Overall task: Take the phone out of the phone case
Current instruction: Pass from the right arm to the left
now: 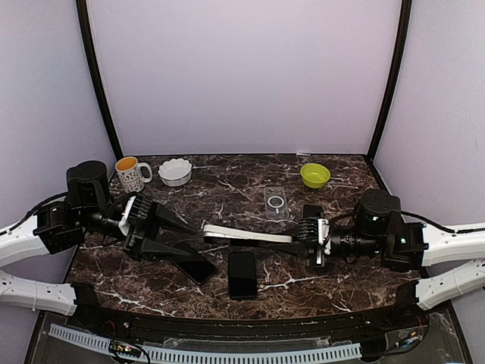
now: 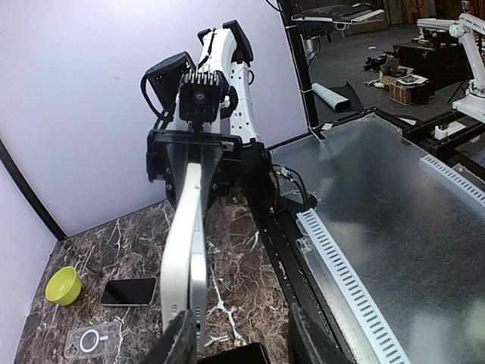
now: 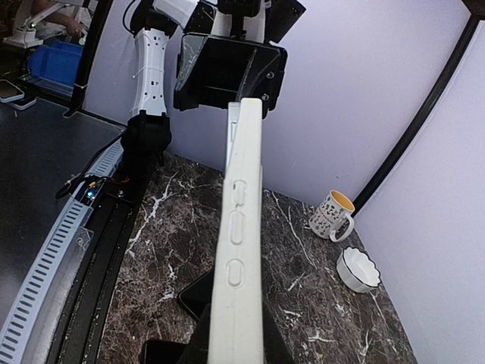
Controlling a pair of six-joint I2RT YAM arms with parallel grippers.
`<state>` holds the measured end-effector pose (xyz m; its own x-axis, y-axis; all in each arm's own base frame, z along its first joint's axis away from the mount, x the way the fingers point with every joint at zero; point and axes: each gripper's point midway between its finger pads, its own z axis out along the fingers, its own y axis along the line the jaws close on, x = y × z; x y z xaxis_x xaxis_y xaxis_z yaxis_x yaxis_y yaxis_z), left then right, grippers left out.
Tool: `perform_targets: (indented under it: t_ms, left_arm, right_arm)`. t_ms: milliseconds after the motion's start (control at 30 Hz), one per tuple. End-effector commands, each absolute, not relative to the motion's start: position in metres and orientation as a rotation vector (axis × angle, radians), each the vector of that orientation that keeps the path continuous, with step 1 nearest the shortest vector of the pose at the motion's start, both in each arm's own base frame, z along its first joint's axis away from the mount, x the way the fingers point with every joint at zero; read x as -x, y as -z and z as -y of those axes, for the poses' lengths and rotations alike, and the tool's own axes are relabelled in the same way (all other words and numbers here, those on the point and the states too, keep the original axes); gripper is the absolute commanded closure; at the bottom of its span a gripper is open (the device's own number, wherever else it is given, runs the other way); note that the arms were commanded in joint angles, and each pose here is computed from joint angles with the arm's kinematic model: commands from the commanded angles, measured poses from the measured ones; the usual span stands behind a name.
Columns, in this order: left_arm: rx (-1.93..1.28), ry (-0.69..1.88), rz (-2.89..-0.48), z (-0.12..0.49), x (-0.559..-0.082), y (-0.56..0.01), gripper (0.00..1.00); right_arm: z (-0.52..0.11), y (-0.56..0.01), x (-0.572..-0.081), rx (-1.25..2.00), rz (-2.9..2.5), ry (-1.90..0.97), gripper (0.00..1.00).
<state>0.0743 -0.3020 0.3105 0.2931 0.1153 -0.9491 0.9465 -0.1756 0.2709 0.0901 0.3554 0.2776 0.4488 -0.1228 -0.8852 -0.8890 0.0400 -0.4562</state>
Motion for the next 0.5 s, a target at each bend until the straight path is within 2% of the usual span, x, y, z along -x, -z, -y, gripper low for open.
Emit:
perform_targets:
  t_ms: [0,467]
  left_arm:
    - [-1.535,1.060,-0.959,0.2998,-0.0662,-0.3186,0.57]
    - [-1.540,1.101,-0.906,0.2981,-0.0563,-0.3243,0.59]
  right_arm:
    - [-0.3579,-0.3341,-0.0820,1.321,-0.808,-0.820,1.00]
    - [-0.3614,-0.3411,-0.0834,1.305,-0.807,-0.832,1.00]
